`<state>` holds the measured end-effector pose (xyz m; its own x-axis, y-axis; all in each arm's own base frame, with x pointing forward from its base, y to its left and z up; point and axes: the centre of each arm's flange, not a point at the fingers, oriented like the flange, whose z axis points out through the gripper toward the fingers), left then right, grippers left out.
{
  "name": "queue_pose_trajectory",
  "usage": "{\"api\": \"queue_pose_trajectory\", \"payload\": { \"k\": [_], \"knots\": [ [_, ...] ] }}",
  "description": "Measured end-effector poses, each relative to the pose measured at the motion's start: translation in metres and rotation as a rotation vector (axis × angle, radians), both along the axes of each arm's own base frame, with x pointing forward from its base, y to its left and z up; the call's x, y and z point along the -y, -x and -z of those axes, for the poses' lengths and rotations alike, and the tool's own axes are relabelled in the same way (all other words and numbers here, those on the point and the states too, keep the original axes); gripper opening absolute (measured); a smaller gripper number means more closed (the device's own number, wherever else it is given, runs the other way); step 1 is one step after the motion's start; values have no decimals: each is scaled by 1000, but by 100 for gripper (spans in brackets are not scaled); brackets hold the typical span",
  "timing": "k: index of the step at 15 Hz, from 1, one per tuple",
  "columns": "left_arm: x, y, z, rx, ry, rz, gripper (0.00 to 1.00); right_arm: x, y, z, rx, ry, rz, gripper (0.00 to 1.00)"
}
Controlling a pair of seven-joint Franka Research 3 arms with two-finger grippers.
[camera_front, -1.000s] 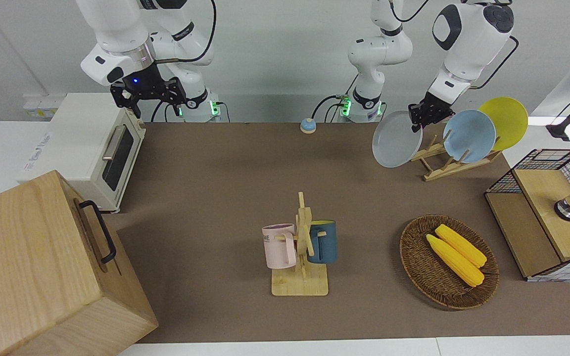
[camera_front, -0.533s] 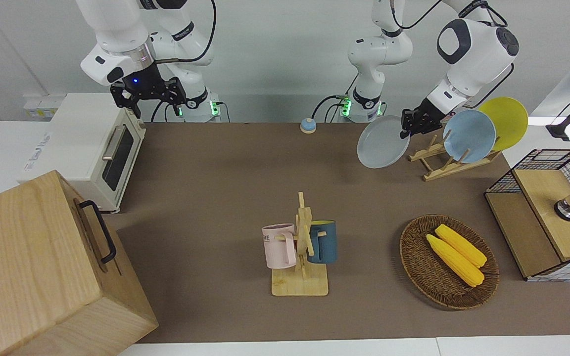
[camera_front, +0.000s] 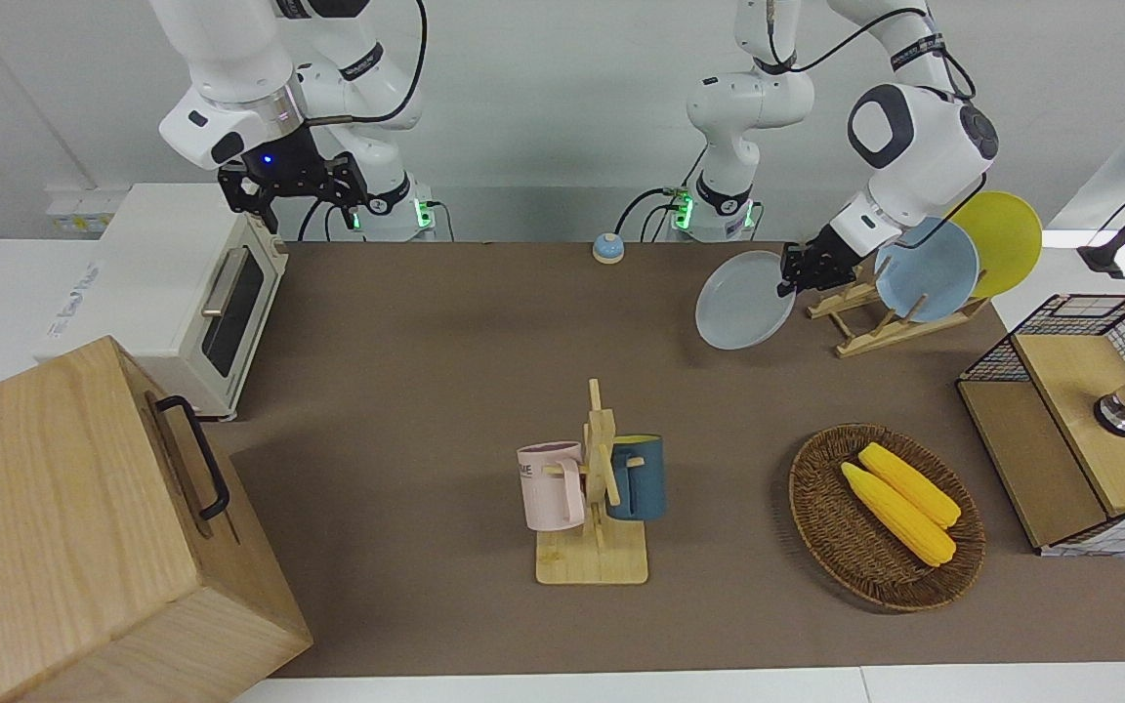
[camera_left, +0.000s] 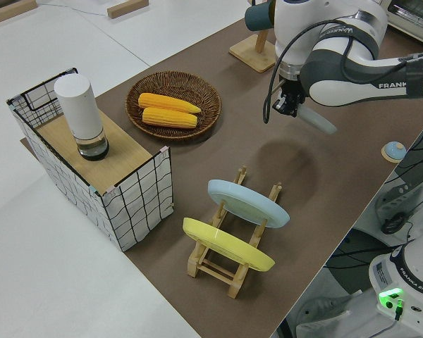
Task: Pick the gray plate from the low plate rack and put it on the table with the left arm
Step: 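Carry the plate away from the rack and set it flat on the table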
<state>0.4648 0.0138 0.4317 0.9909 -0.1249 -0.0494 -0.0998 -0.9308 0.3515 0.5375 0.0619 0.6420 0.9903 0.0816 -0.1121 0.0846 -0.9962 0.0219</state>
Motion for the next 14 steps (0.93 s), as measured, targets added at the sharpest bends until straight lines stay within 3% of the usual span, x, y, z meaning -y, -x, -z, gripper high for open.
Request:
{"api": "queue_pose_trajectory", "payload": {
  "k": [4,12,14],
  "knots": [
    [-1,9,35,3,17,-40,13,0,0,0,0,0,0,99],
    [-2,14,58,-12,24,-39,17,0,0,0,0,0,0,99],
    [-3,14,59,-10,23,-40,44,0,0,0,0,0,0,99]
  ]
}}
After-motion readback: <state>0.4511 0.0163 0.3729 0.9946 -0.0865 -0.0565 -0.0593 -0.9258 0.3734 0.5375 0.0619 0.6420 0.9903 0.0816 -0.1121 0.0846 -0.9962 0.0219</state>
